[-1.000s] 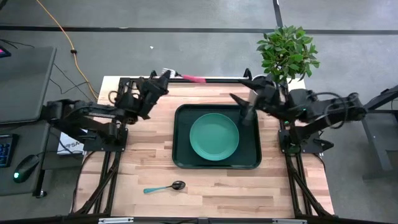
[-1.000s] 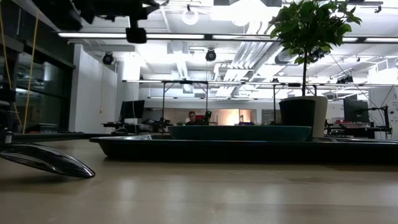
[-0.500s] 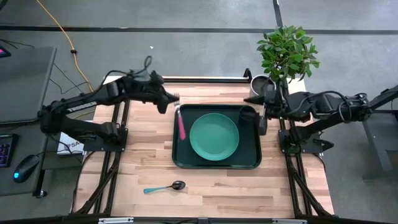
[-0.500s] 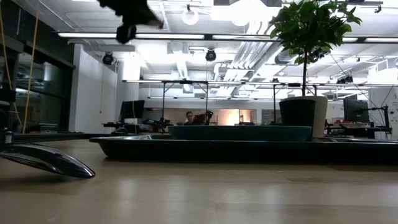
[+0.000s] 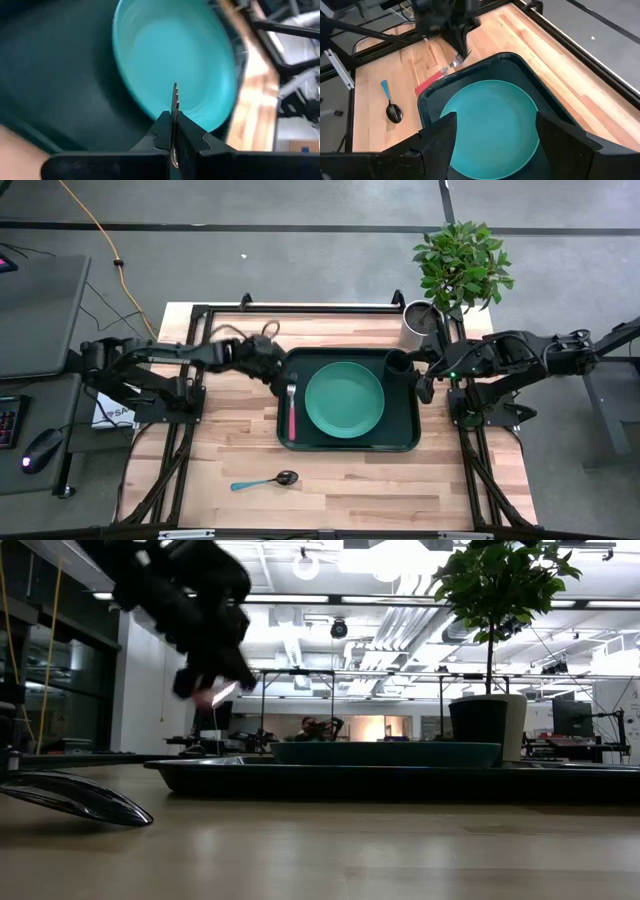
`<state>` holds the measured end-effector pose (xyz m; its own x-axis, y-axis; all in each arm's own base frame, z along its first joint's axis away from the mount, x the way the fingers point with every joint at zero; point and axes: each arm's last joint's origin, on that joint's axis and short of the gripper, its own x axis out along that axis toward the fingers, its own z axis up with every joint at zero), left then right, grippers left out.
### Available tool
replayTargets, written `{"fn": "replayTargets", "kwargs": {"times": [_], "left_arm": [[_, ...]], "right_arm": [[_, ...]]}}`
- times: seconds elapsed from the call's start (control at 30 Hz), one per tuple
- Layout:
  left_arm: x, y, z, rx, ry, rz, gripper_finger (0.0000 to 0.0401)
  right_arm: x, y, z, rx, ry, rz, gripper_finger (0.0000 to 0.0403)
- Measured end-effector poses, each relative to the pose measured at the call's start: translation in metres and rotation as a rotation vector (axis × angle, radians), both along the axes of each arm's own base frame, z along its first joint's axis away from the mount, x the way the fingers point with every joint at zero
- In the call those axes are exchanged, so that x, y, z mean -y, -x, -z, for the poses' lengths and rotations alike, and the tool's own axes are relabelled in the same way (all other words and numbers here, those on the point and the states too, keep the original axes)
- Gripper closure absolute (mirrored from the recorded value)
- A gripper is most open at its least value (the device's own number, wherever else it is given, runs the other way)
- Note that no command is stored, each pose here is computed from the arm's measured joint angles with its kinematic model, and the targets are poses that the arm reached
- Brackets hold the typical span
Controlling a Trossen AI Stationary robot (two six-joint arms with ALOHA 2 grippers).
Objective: Pick and place plate/cup/fork/spoon on tray
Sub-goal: Put the pink fork on the green serving tray
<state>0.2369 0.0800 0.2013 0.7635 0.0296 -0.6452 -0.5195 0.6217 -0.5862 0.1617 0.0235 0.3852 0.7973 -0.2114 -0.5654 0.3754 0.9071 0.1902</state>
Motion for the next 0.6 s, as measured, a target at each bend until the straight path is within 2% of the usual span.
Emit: {"fn": "replayTargets", "kwargs": {"times": [0.13,0.23,0.4,0.6], "left_arm": [[0.012,-0.002,0.032,-0.003,0.043,-0.089,0.0401],[0.013,-0.007,0.045,0.016,0.05,-0.11,0.0401],[0.005,-0.017,0.06,-0.005,0.067,-0.091,0.0401],[-0.008,-0.028,0.066,-0.023,0.058,-0.056,0.0401]], "right_arm": [[0.0,0.0,0.0,0.006,0.01,0.014,0.0139],[0.001,-0.001,-0.001,0.015,0.03,0.037,0.0139],[0.002,-0.001,-0.001,0.018,0.043,0.054,0.0139],[0.002,-0.001,-0.002,0.029,0.033,0.06,0.0139]]}}
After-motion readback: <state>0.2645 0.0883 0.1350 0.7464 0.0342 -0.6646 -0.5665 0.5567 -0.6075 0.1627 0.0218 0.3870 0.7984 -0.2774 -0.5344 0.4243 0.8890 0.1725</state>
